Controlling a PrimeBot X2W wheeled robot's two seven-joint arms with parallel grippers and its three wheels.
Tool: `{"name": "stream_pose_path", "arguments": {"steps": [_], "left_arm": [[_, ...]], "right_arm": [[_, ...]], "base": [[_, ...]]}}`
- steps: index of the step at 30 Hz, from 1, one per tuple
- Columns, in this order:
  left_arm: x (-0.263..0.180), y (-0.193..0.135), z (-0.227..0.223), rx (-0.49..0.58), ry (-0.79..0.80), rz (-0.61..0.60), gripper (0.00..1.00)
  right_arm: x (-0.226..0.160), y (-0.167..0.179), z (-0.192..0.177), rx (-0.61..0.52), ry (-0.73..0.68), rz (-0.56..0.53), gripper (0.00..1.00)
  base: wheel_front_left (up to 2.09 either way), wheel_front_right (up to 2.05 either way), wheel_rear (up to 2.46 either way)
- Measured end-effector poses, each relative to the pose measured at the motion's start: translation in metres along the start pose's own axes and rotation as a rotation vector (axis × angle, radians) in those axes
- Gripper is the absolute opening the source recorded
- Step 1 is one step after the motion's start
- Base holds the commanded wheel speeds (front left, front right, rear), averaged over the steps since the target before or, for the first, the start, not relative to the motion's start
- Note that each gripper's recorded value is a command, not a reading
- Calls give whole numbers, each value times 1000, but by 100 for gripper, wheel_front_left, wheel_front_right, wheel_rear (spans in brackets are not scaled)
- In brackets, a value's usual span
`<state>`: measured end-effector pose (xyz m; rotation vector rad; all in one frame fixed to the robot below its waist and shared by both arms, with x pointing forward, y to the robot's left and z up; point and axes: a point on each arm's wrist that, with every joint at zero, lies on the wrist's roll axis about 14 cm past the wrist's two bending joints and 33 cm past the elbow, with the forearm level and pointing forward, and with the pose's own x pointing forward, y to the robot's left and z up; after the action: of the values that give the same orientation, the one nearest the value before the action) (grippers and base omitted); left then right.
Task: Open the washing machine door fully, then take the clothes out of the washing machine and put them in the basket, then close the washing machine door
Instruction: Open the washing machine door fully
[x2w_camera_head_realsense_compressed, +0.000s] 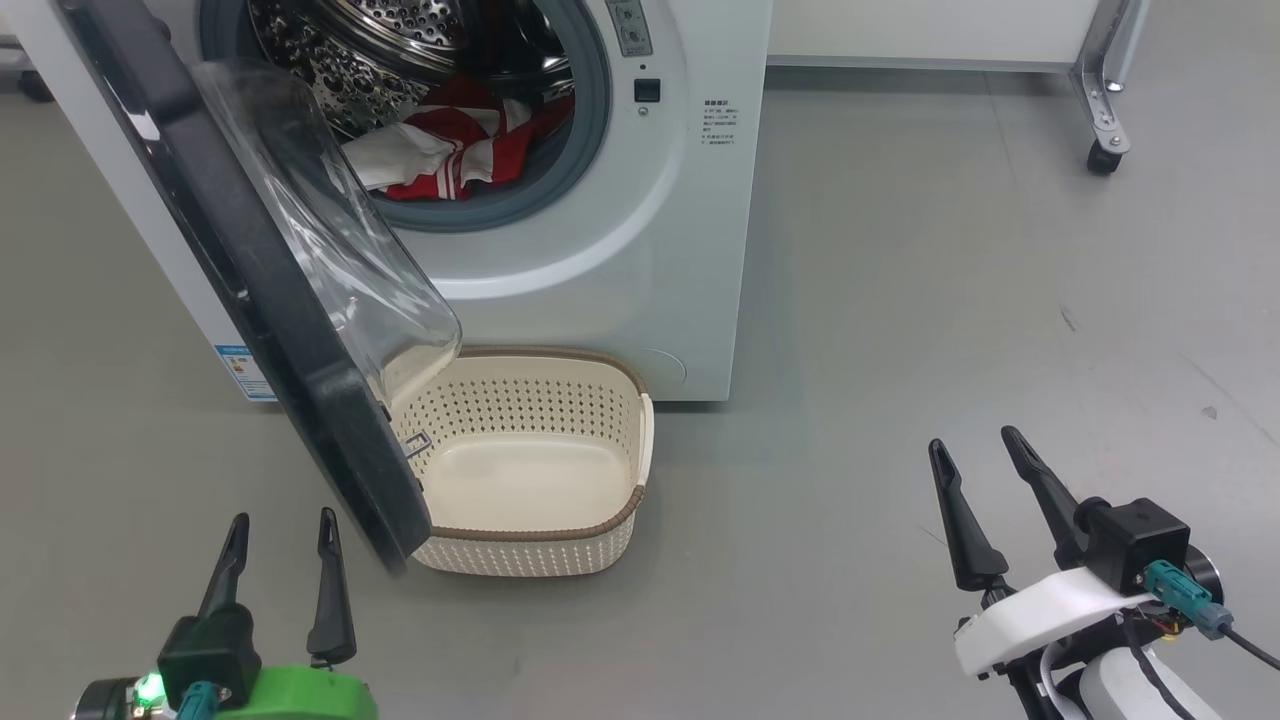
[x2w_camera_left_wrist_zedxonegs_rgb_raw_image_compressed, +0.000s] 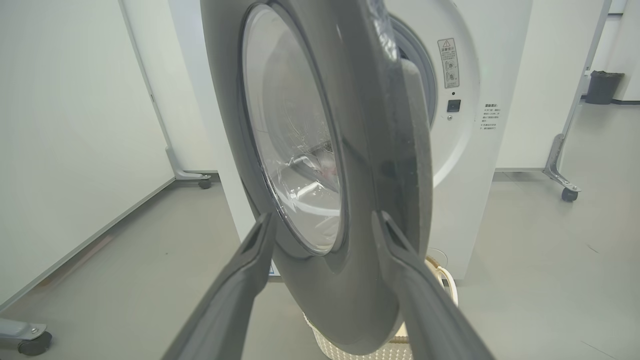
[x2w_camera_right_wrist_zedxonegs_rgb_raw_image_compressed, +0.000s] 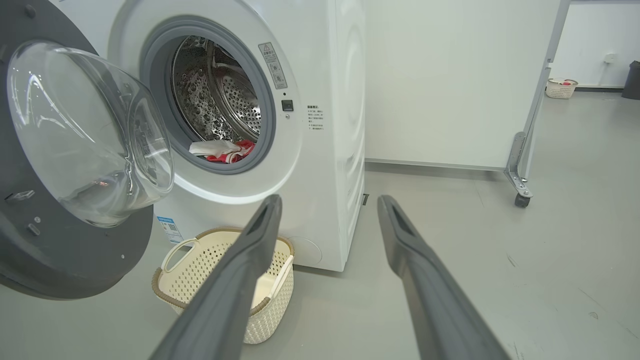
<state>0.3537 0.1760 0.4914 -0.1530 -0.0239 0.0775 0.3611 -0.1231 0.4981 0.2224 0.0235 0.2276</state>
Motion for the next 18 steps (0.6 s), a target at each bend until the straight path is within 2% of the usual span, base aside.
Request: {"name": "stream_pose_path", "arguments": {"steps": [11, 12, 13, 14, 18], "left_arm": [[0, 1, -2, -3, 7, 3, 100], [0, 1, -3, -3, 8, 4, 80], [0, 1, -3, -3, 9, 5, 21], [0, 1, -3, -3, 9, 5, 0], [0, 0, -3, -1, 9, -4, 0]], "right_arm": [[0, 1, -3, 3, 5, -3, 100], [0, 1, -3, 3, 6, -4, 100], [0, 1, -4, 5, 7, -5, 100], [0, 1, -4, 6, 7, -5, 100], [0, 1, -4, 12, 5, -8, 100]], "base": [[0, 0, 0], [0, 0, 0], [0, 0, 0], [0, 0, 0], [0, 0, 0]]}}
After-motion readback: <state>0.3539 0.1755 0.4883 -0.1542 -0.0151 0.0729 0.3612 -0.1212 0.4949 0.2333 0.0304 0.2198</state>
